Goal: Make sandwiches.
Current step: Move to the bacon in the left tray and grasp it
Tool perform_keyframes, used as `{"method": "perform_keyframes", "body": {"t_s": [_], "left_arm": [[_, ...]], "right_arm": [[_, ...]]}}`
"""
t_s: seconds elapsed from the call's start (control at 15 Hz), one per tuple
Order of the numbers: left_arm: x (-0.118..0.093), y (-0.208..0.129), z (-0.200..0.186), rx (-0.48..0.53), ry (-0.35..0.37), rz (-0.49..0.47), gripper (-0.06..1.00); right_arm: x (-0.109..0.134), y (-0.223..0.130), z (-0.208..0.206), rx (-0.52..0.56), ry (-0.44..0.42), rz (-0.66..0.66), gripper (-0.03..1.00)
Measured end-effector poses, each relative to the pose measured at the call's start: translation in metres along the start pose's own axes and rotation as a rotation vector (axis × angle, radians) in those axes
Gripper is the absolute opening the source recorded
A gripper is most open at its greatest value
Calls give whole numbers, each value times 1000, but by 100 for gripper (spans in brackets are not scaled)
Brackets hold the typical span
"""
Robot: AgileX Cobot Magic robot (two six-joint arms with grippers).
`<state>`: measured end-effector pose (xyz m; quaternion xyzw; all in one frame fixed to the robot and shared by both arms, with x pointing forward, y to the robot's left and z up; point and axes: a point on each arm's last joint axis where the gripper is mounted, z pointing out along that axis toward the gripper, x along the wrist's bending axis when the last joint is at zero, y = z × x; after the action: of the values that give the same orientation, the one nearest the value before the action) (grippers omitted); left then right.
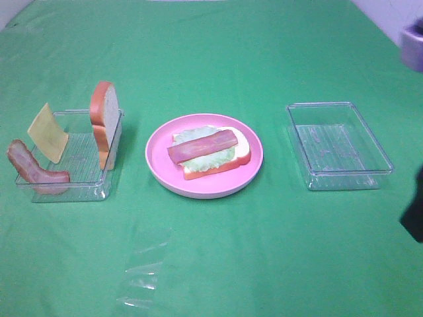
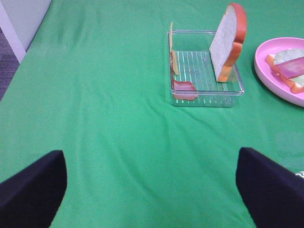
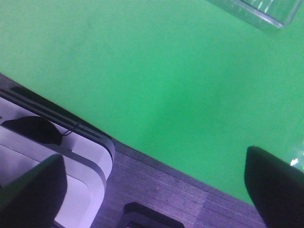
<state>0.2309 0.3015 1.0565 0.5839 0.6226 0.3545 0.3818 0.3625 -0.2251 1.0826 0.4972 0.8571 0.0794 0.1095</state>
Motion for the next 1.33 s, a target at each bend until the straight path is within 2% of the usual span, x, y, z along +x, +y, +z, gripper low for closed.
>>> {"method": "perform_keyframes", "body": {"t_s": [0.13,0.2,0.27,0.33,0.4,0.53,0.73,0.87,1.33], "left_arm": [[0,0,0,0,0,0,88],[0,0,0,0,0,0,88],[0,0,0,0,0,0,88],[0,0,0,0,0,0,88],[0,0,0,0,0,0,88],[0,0,0,0,0,0,88],[0,0,0,0,0,0,88],[0,0,0,0,0,0,88],[0,0,0,0,0,0,88]], "right_arm": [[-7,-44,-2,-81,-27,54,97],[-19,-79,2,-152,-88,156,97],[-24,-96,6,-178,-128,247,97],[-27,-113,9,-205,-167,340,97],[-27,-119,11,-221,-184,367,97],[-22,-138,17,-337,-237,448,97],[-5,-151,19,-502,-193,447,97],[4,-158,15,-606,-198,425,97],[5,-158,15,-611,-198,412,97]]}}
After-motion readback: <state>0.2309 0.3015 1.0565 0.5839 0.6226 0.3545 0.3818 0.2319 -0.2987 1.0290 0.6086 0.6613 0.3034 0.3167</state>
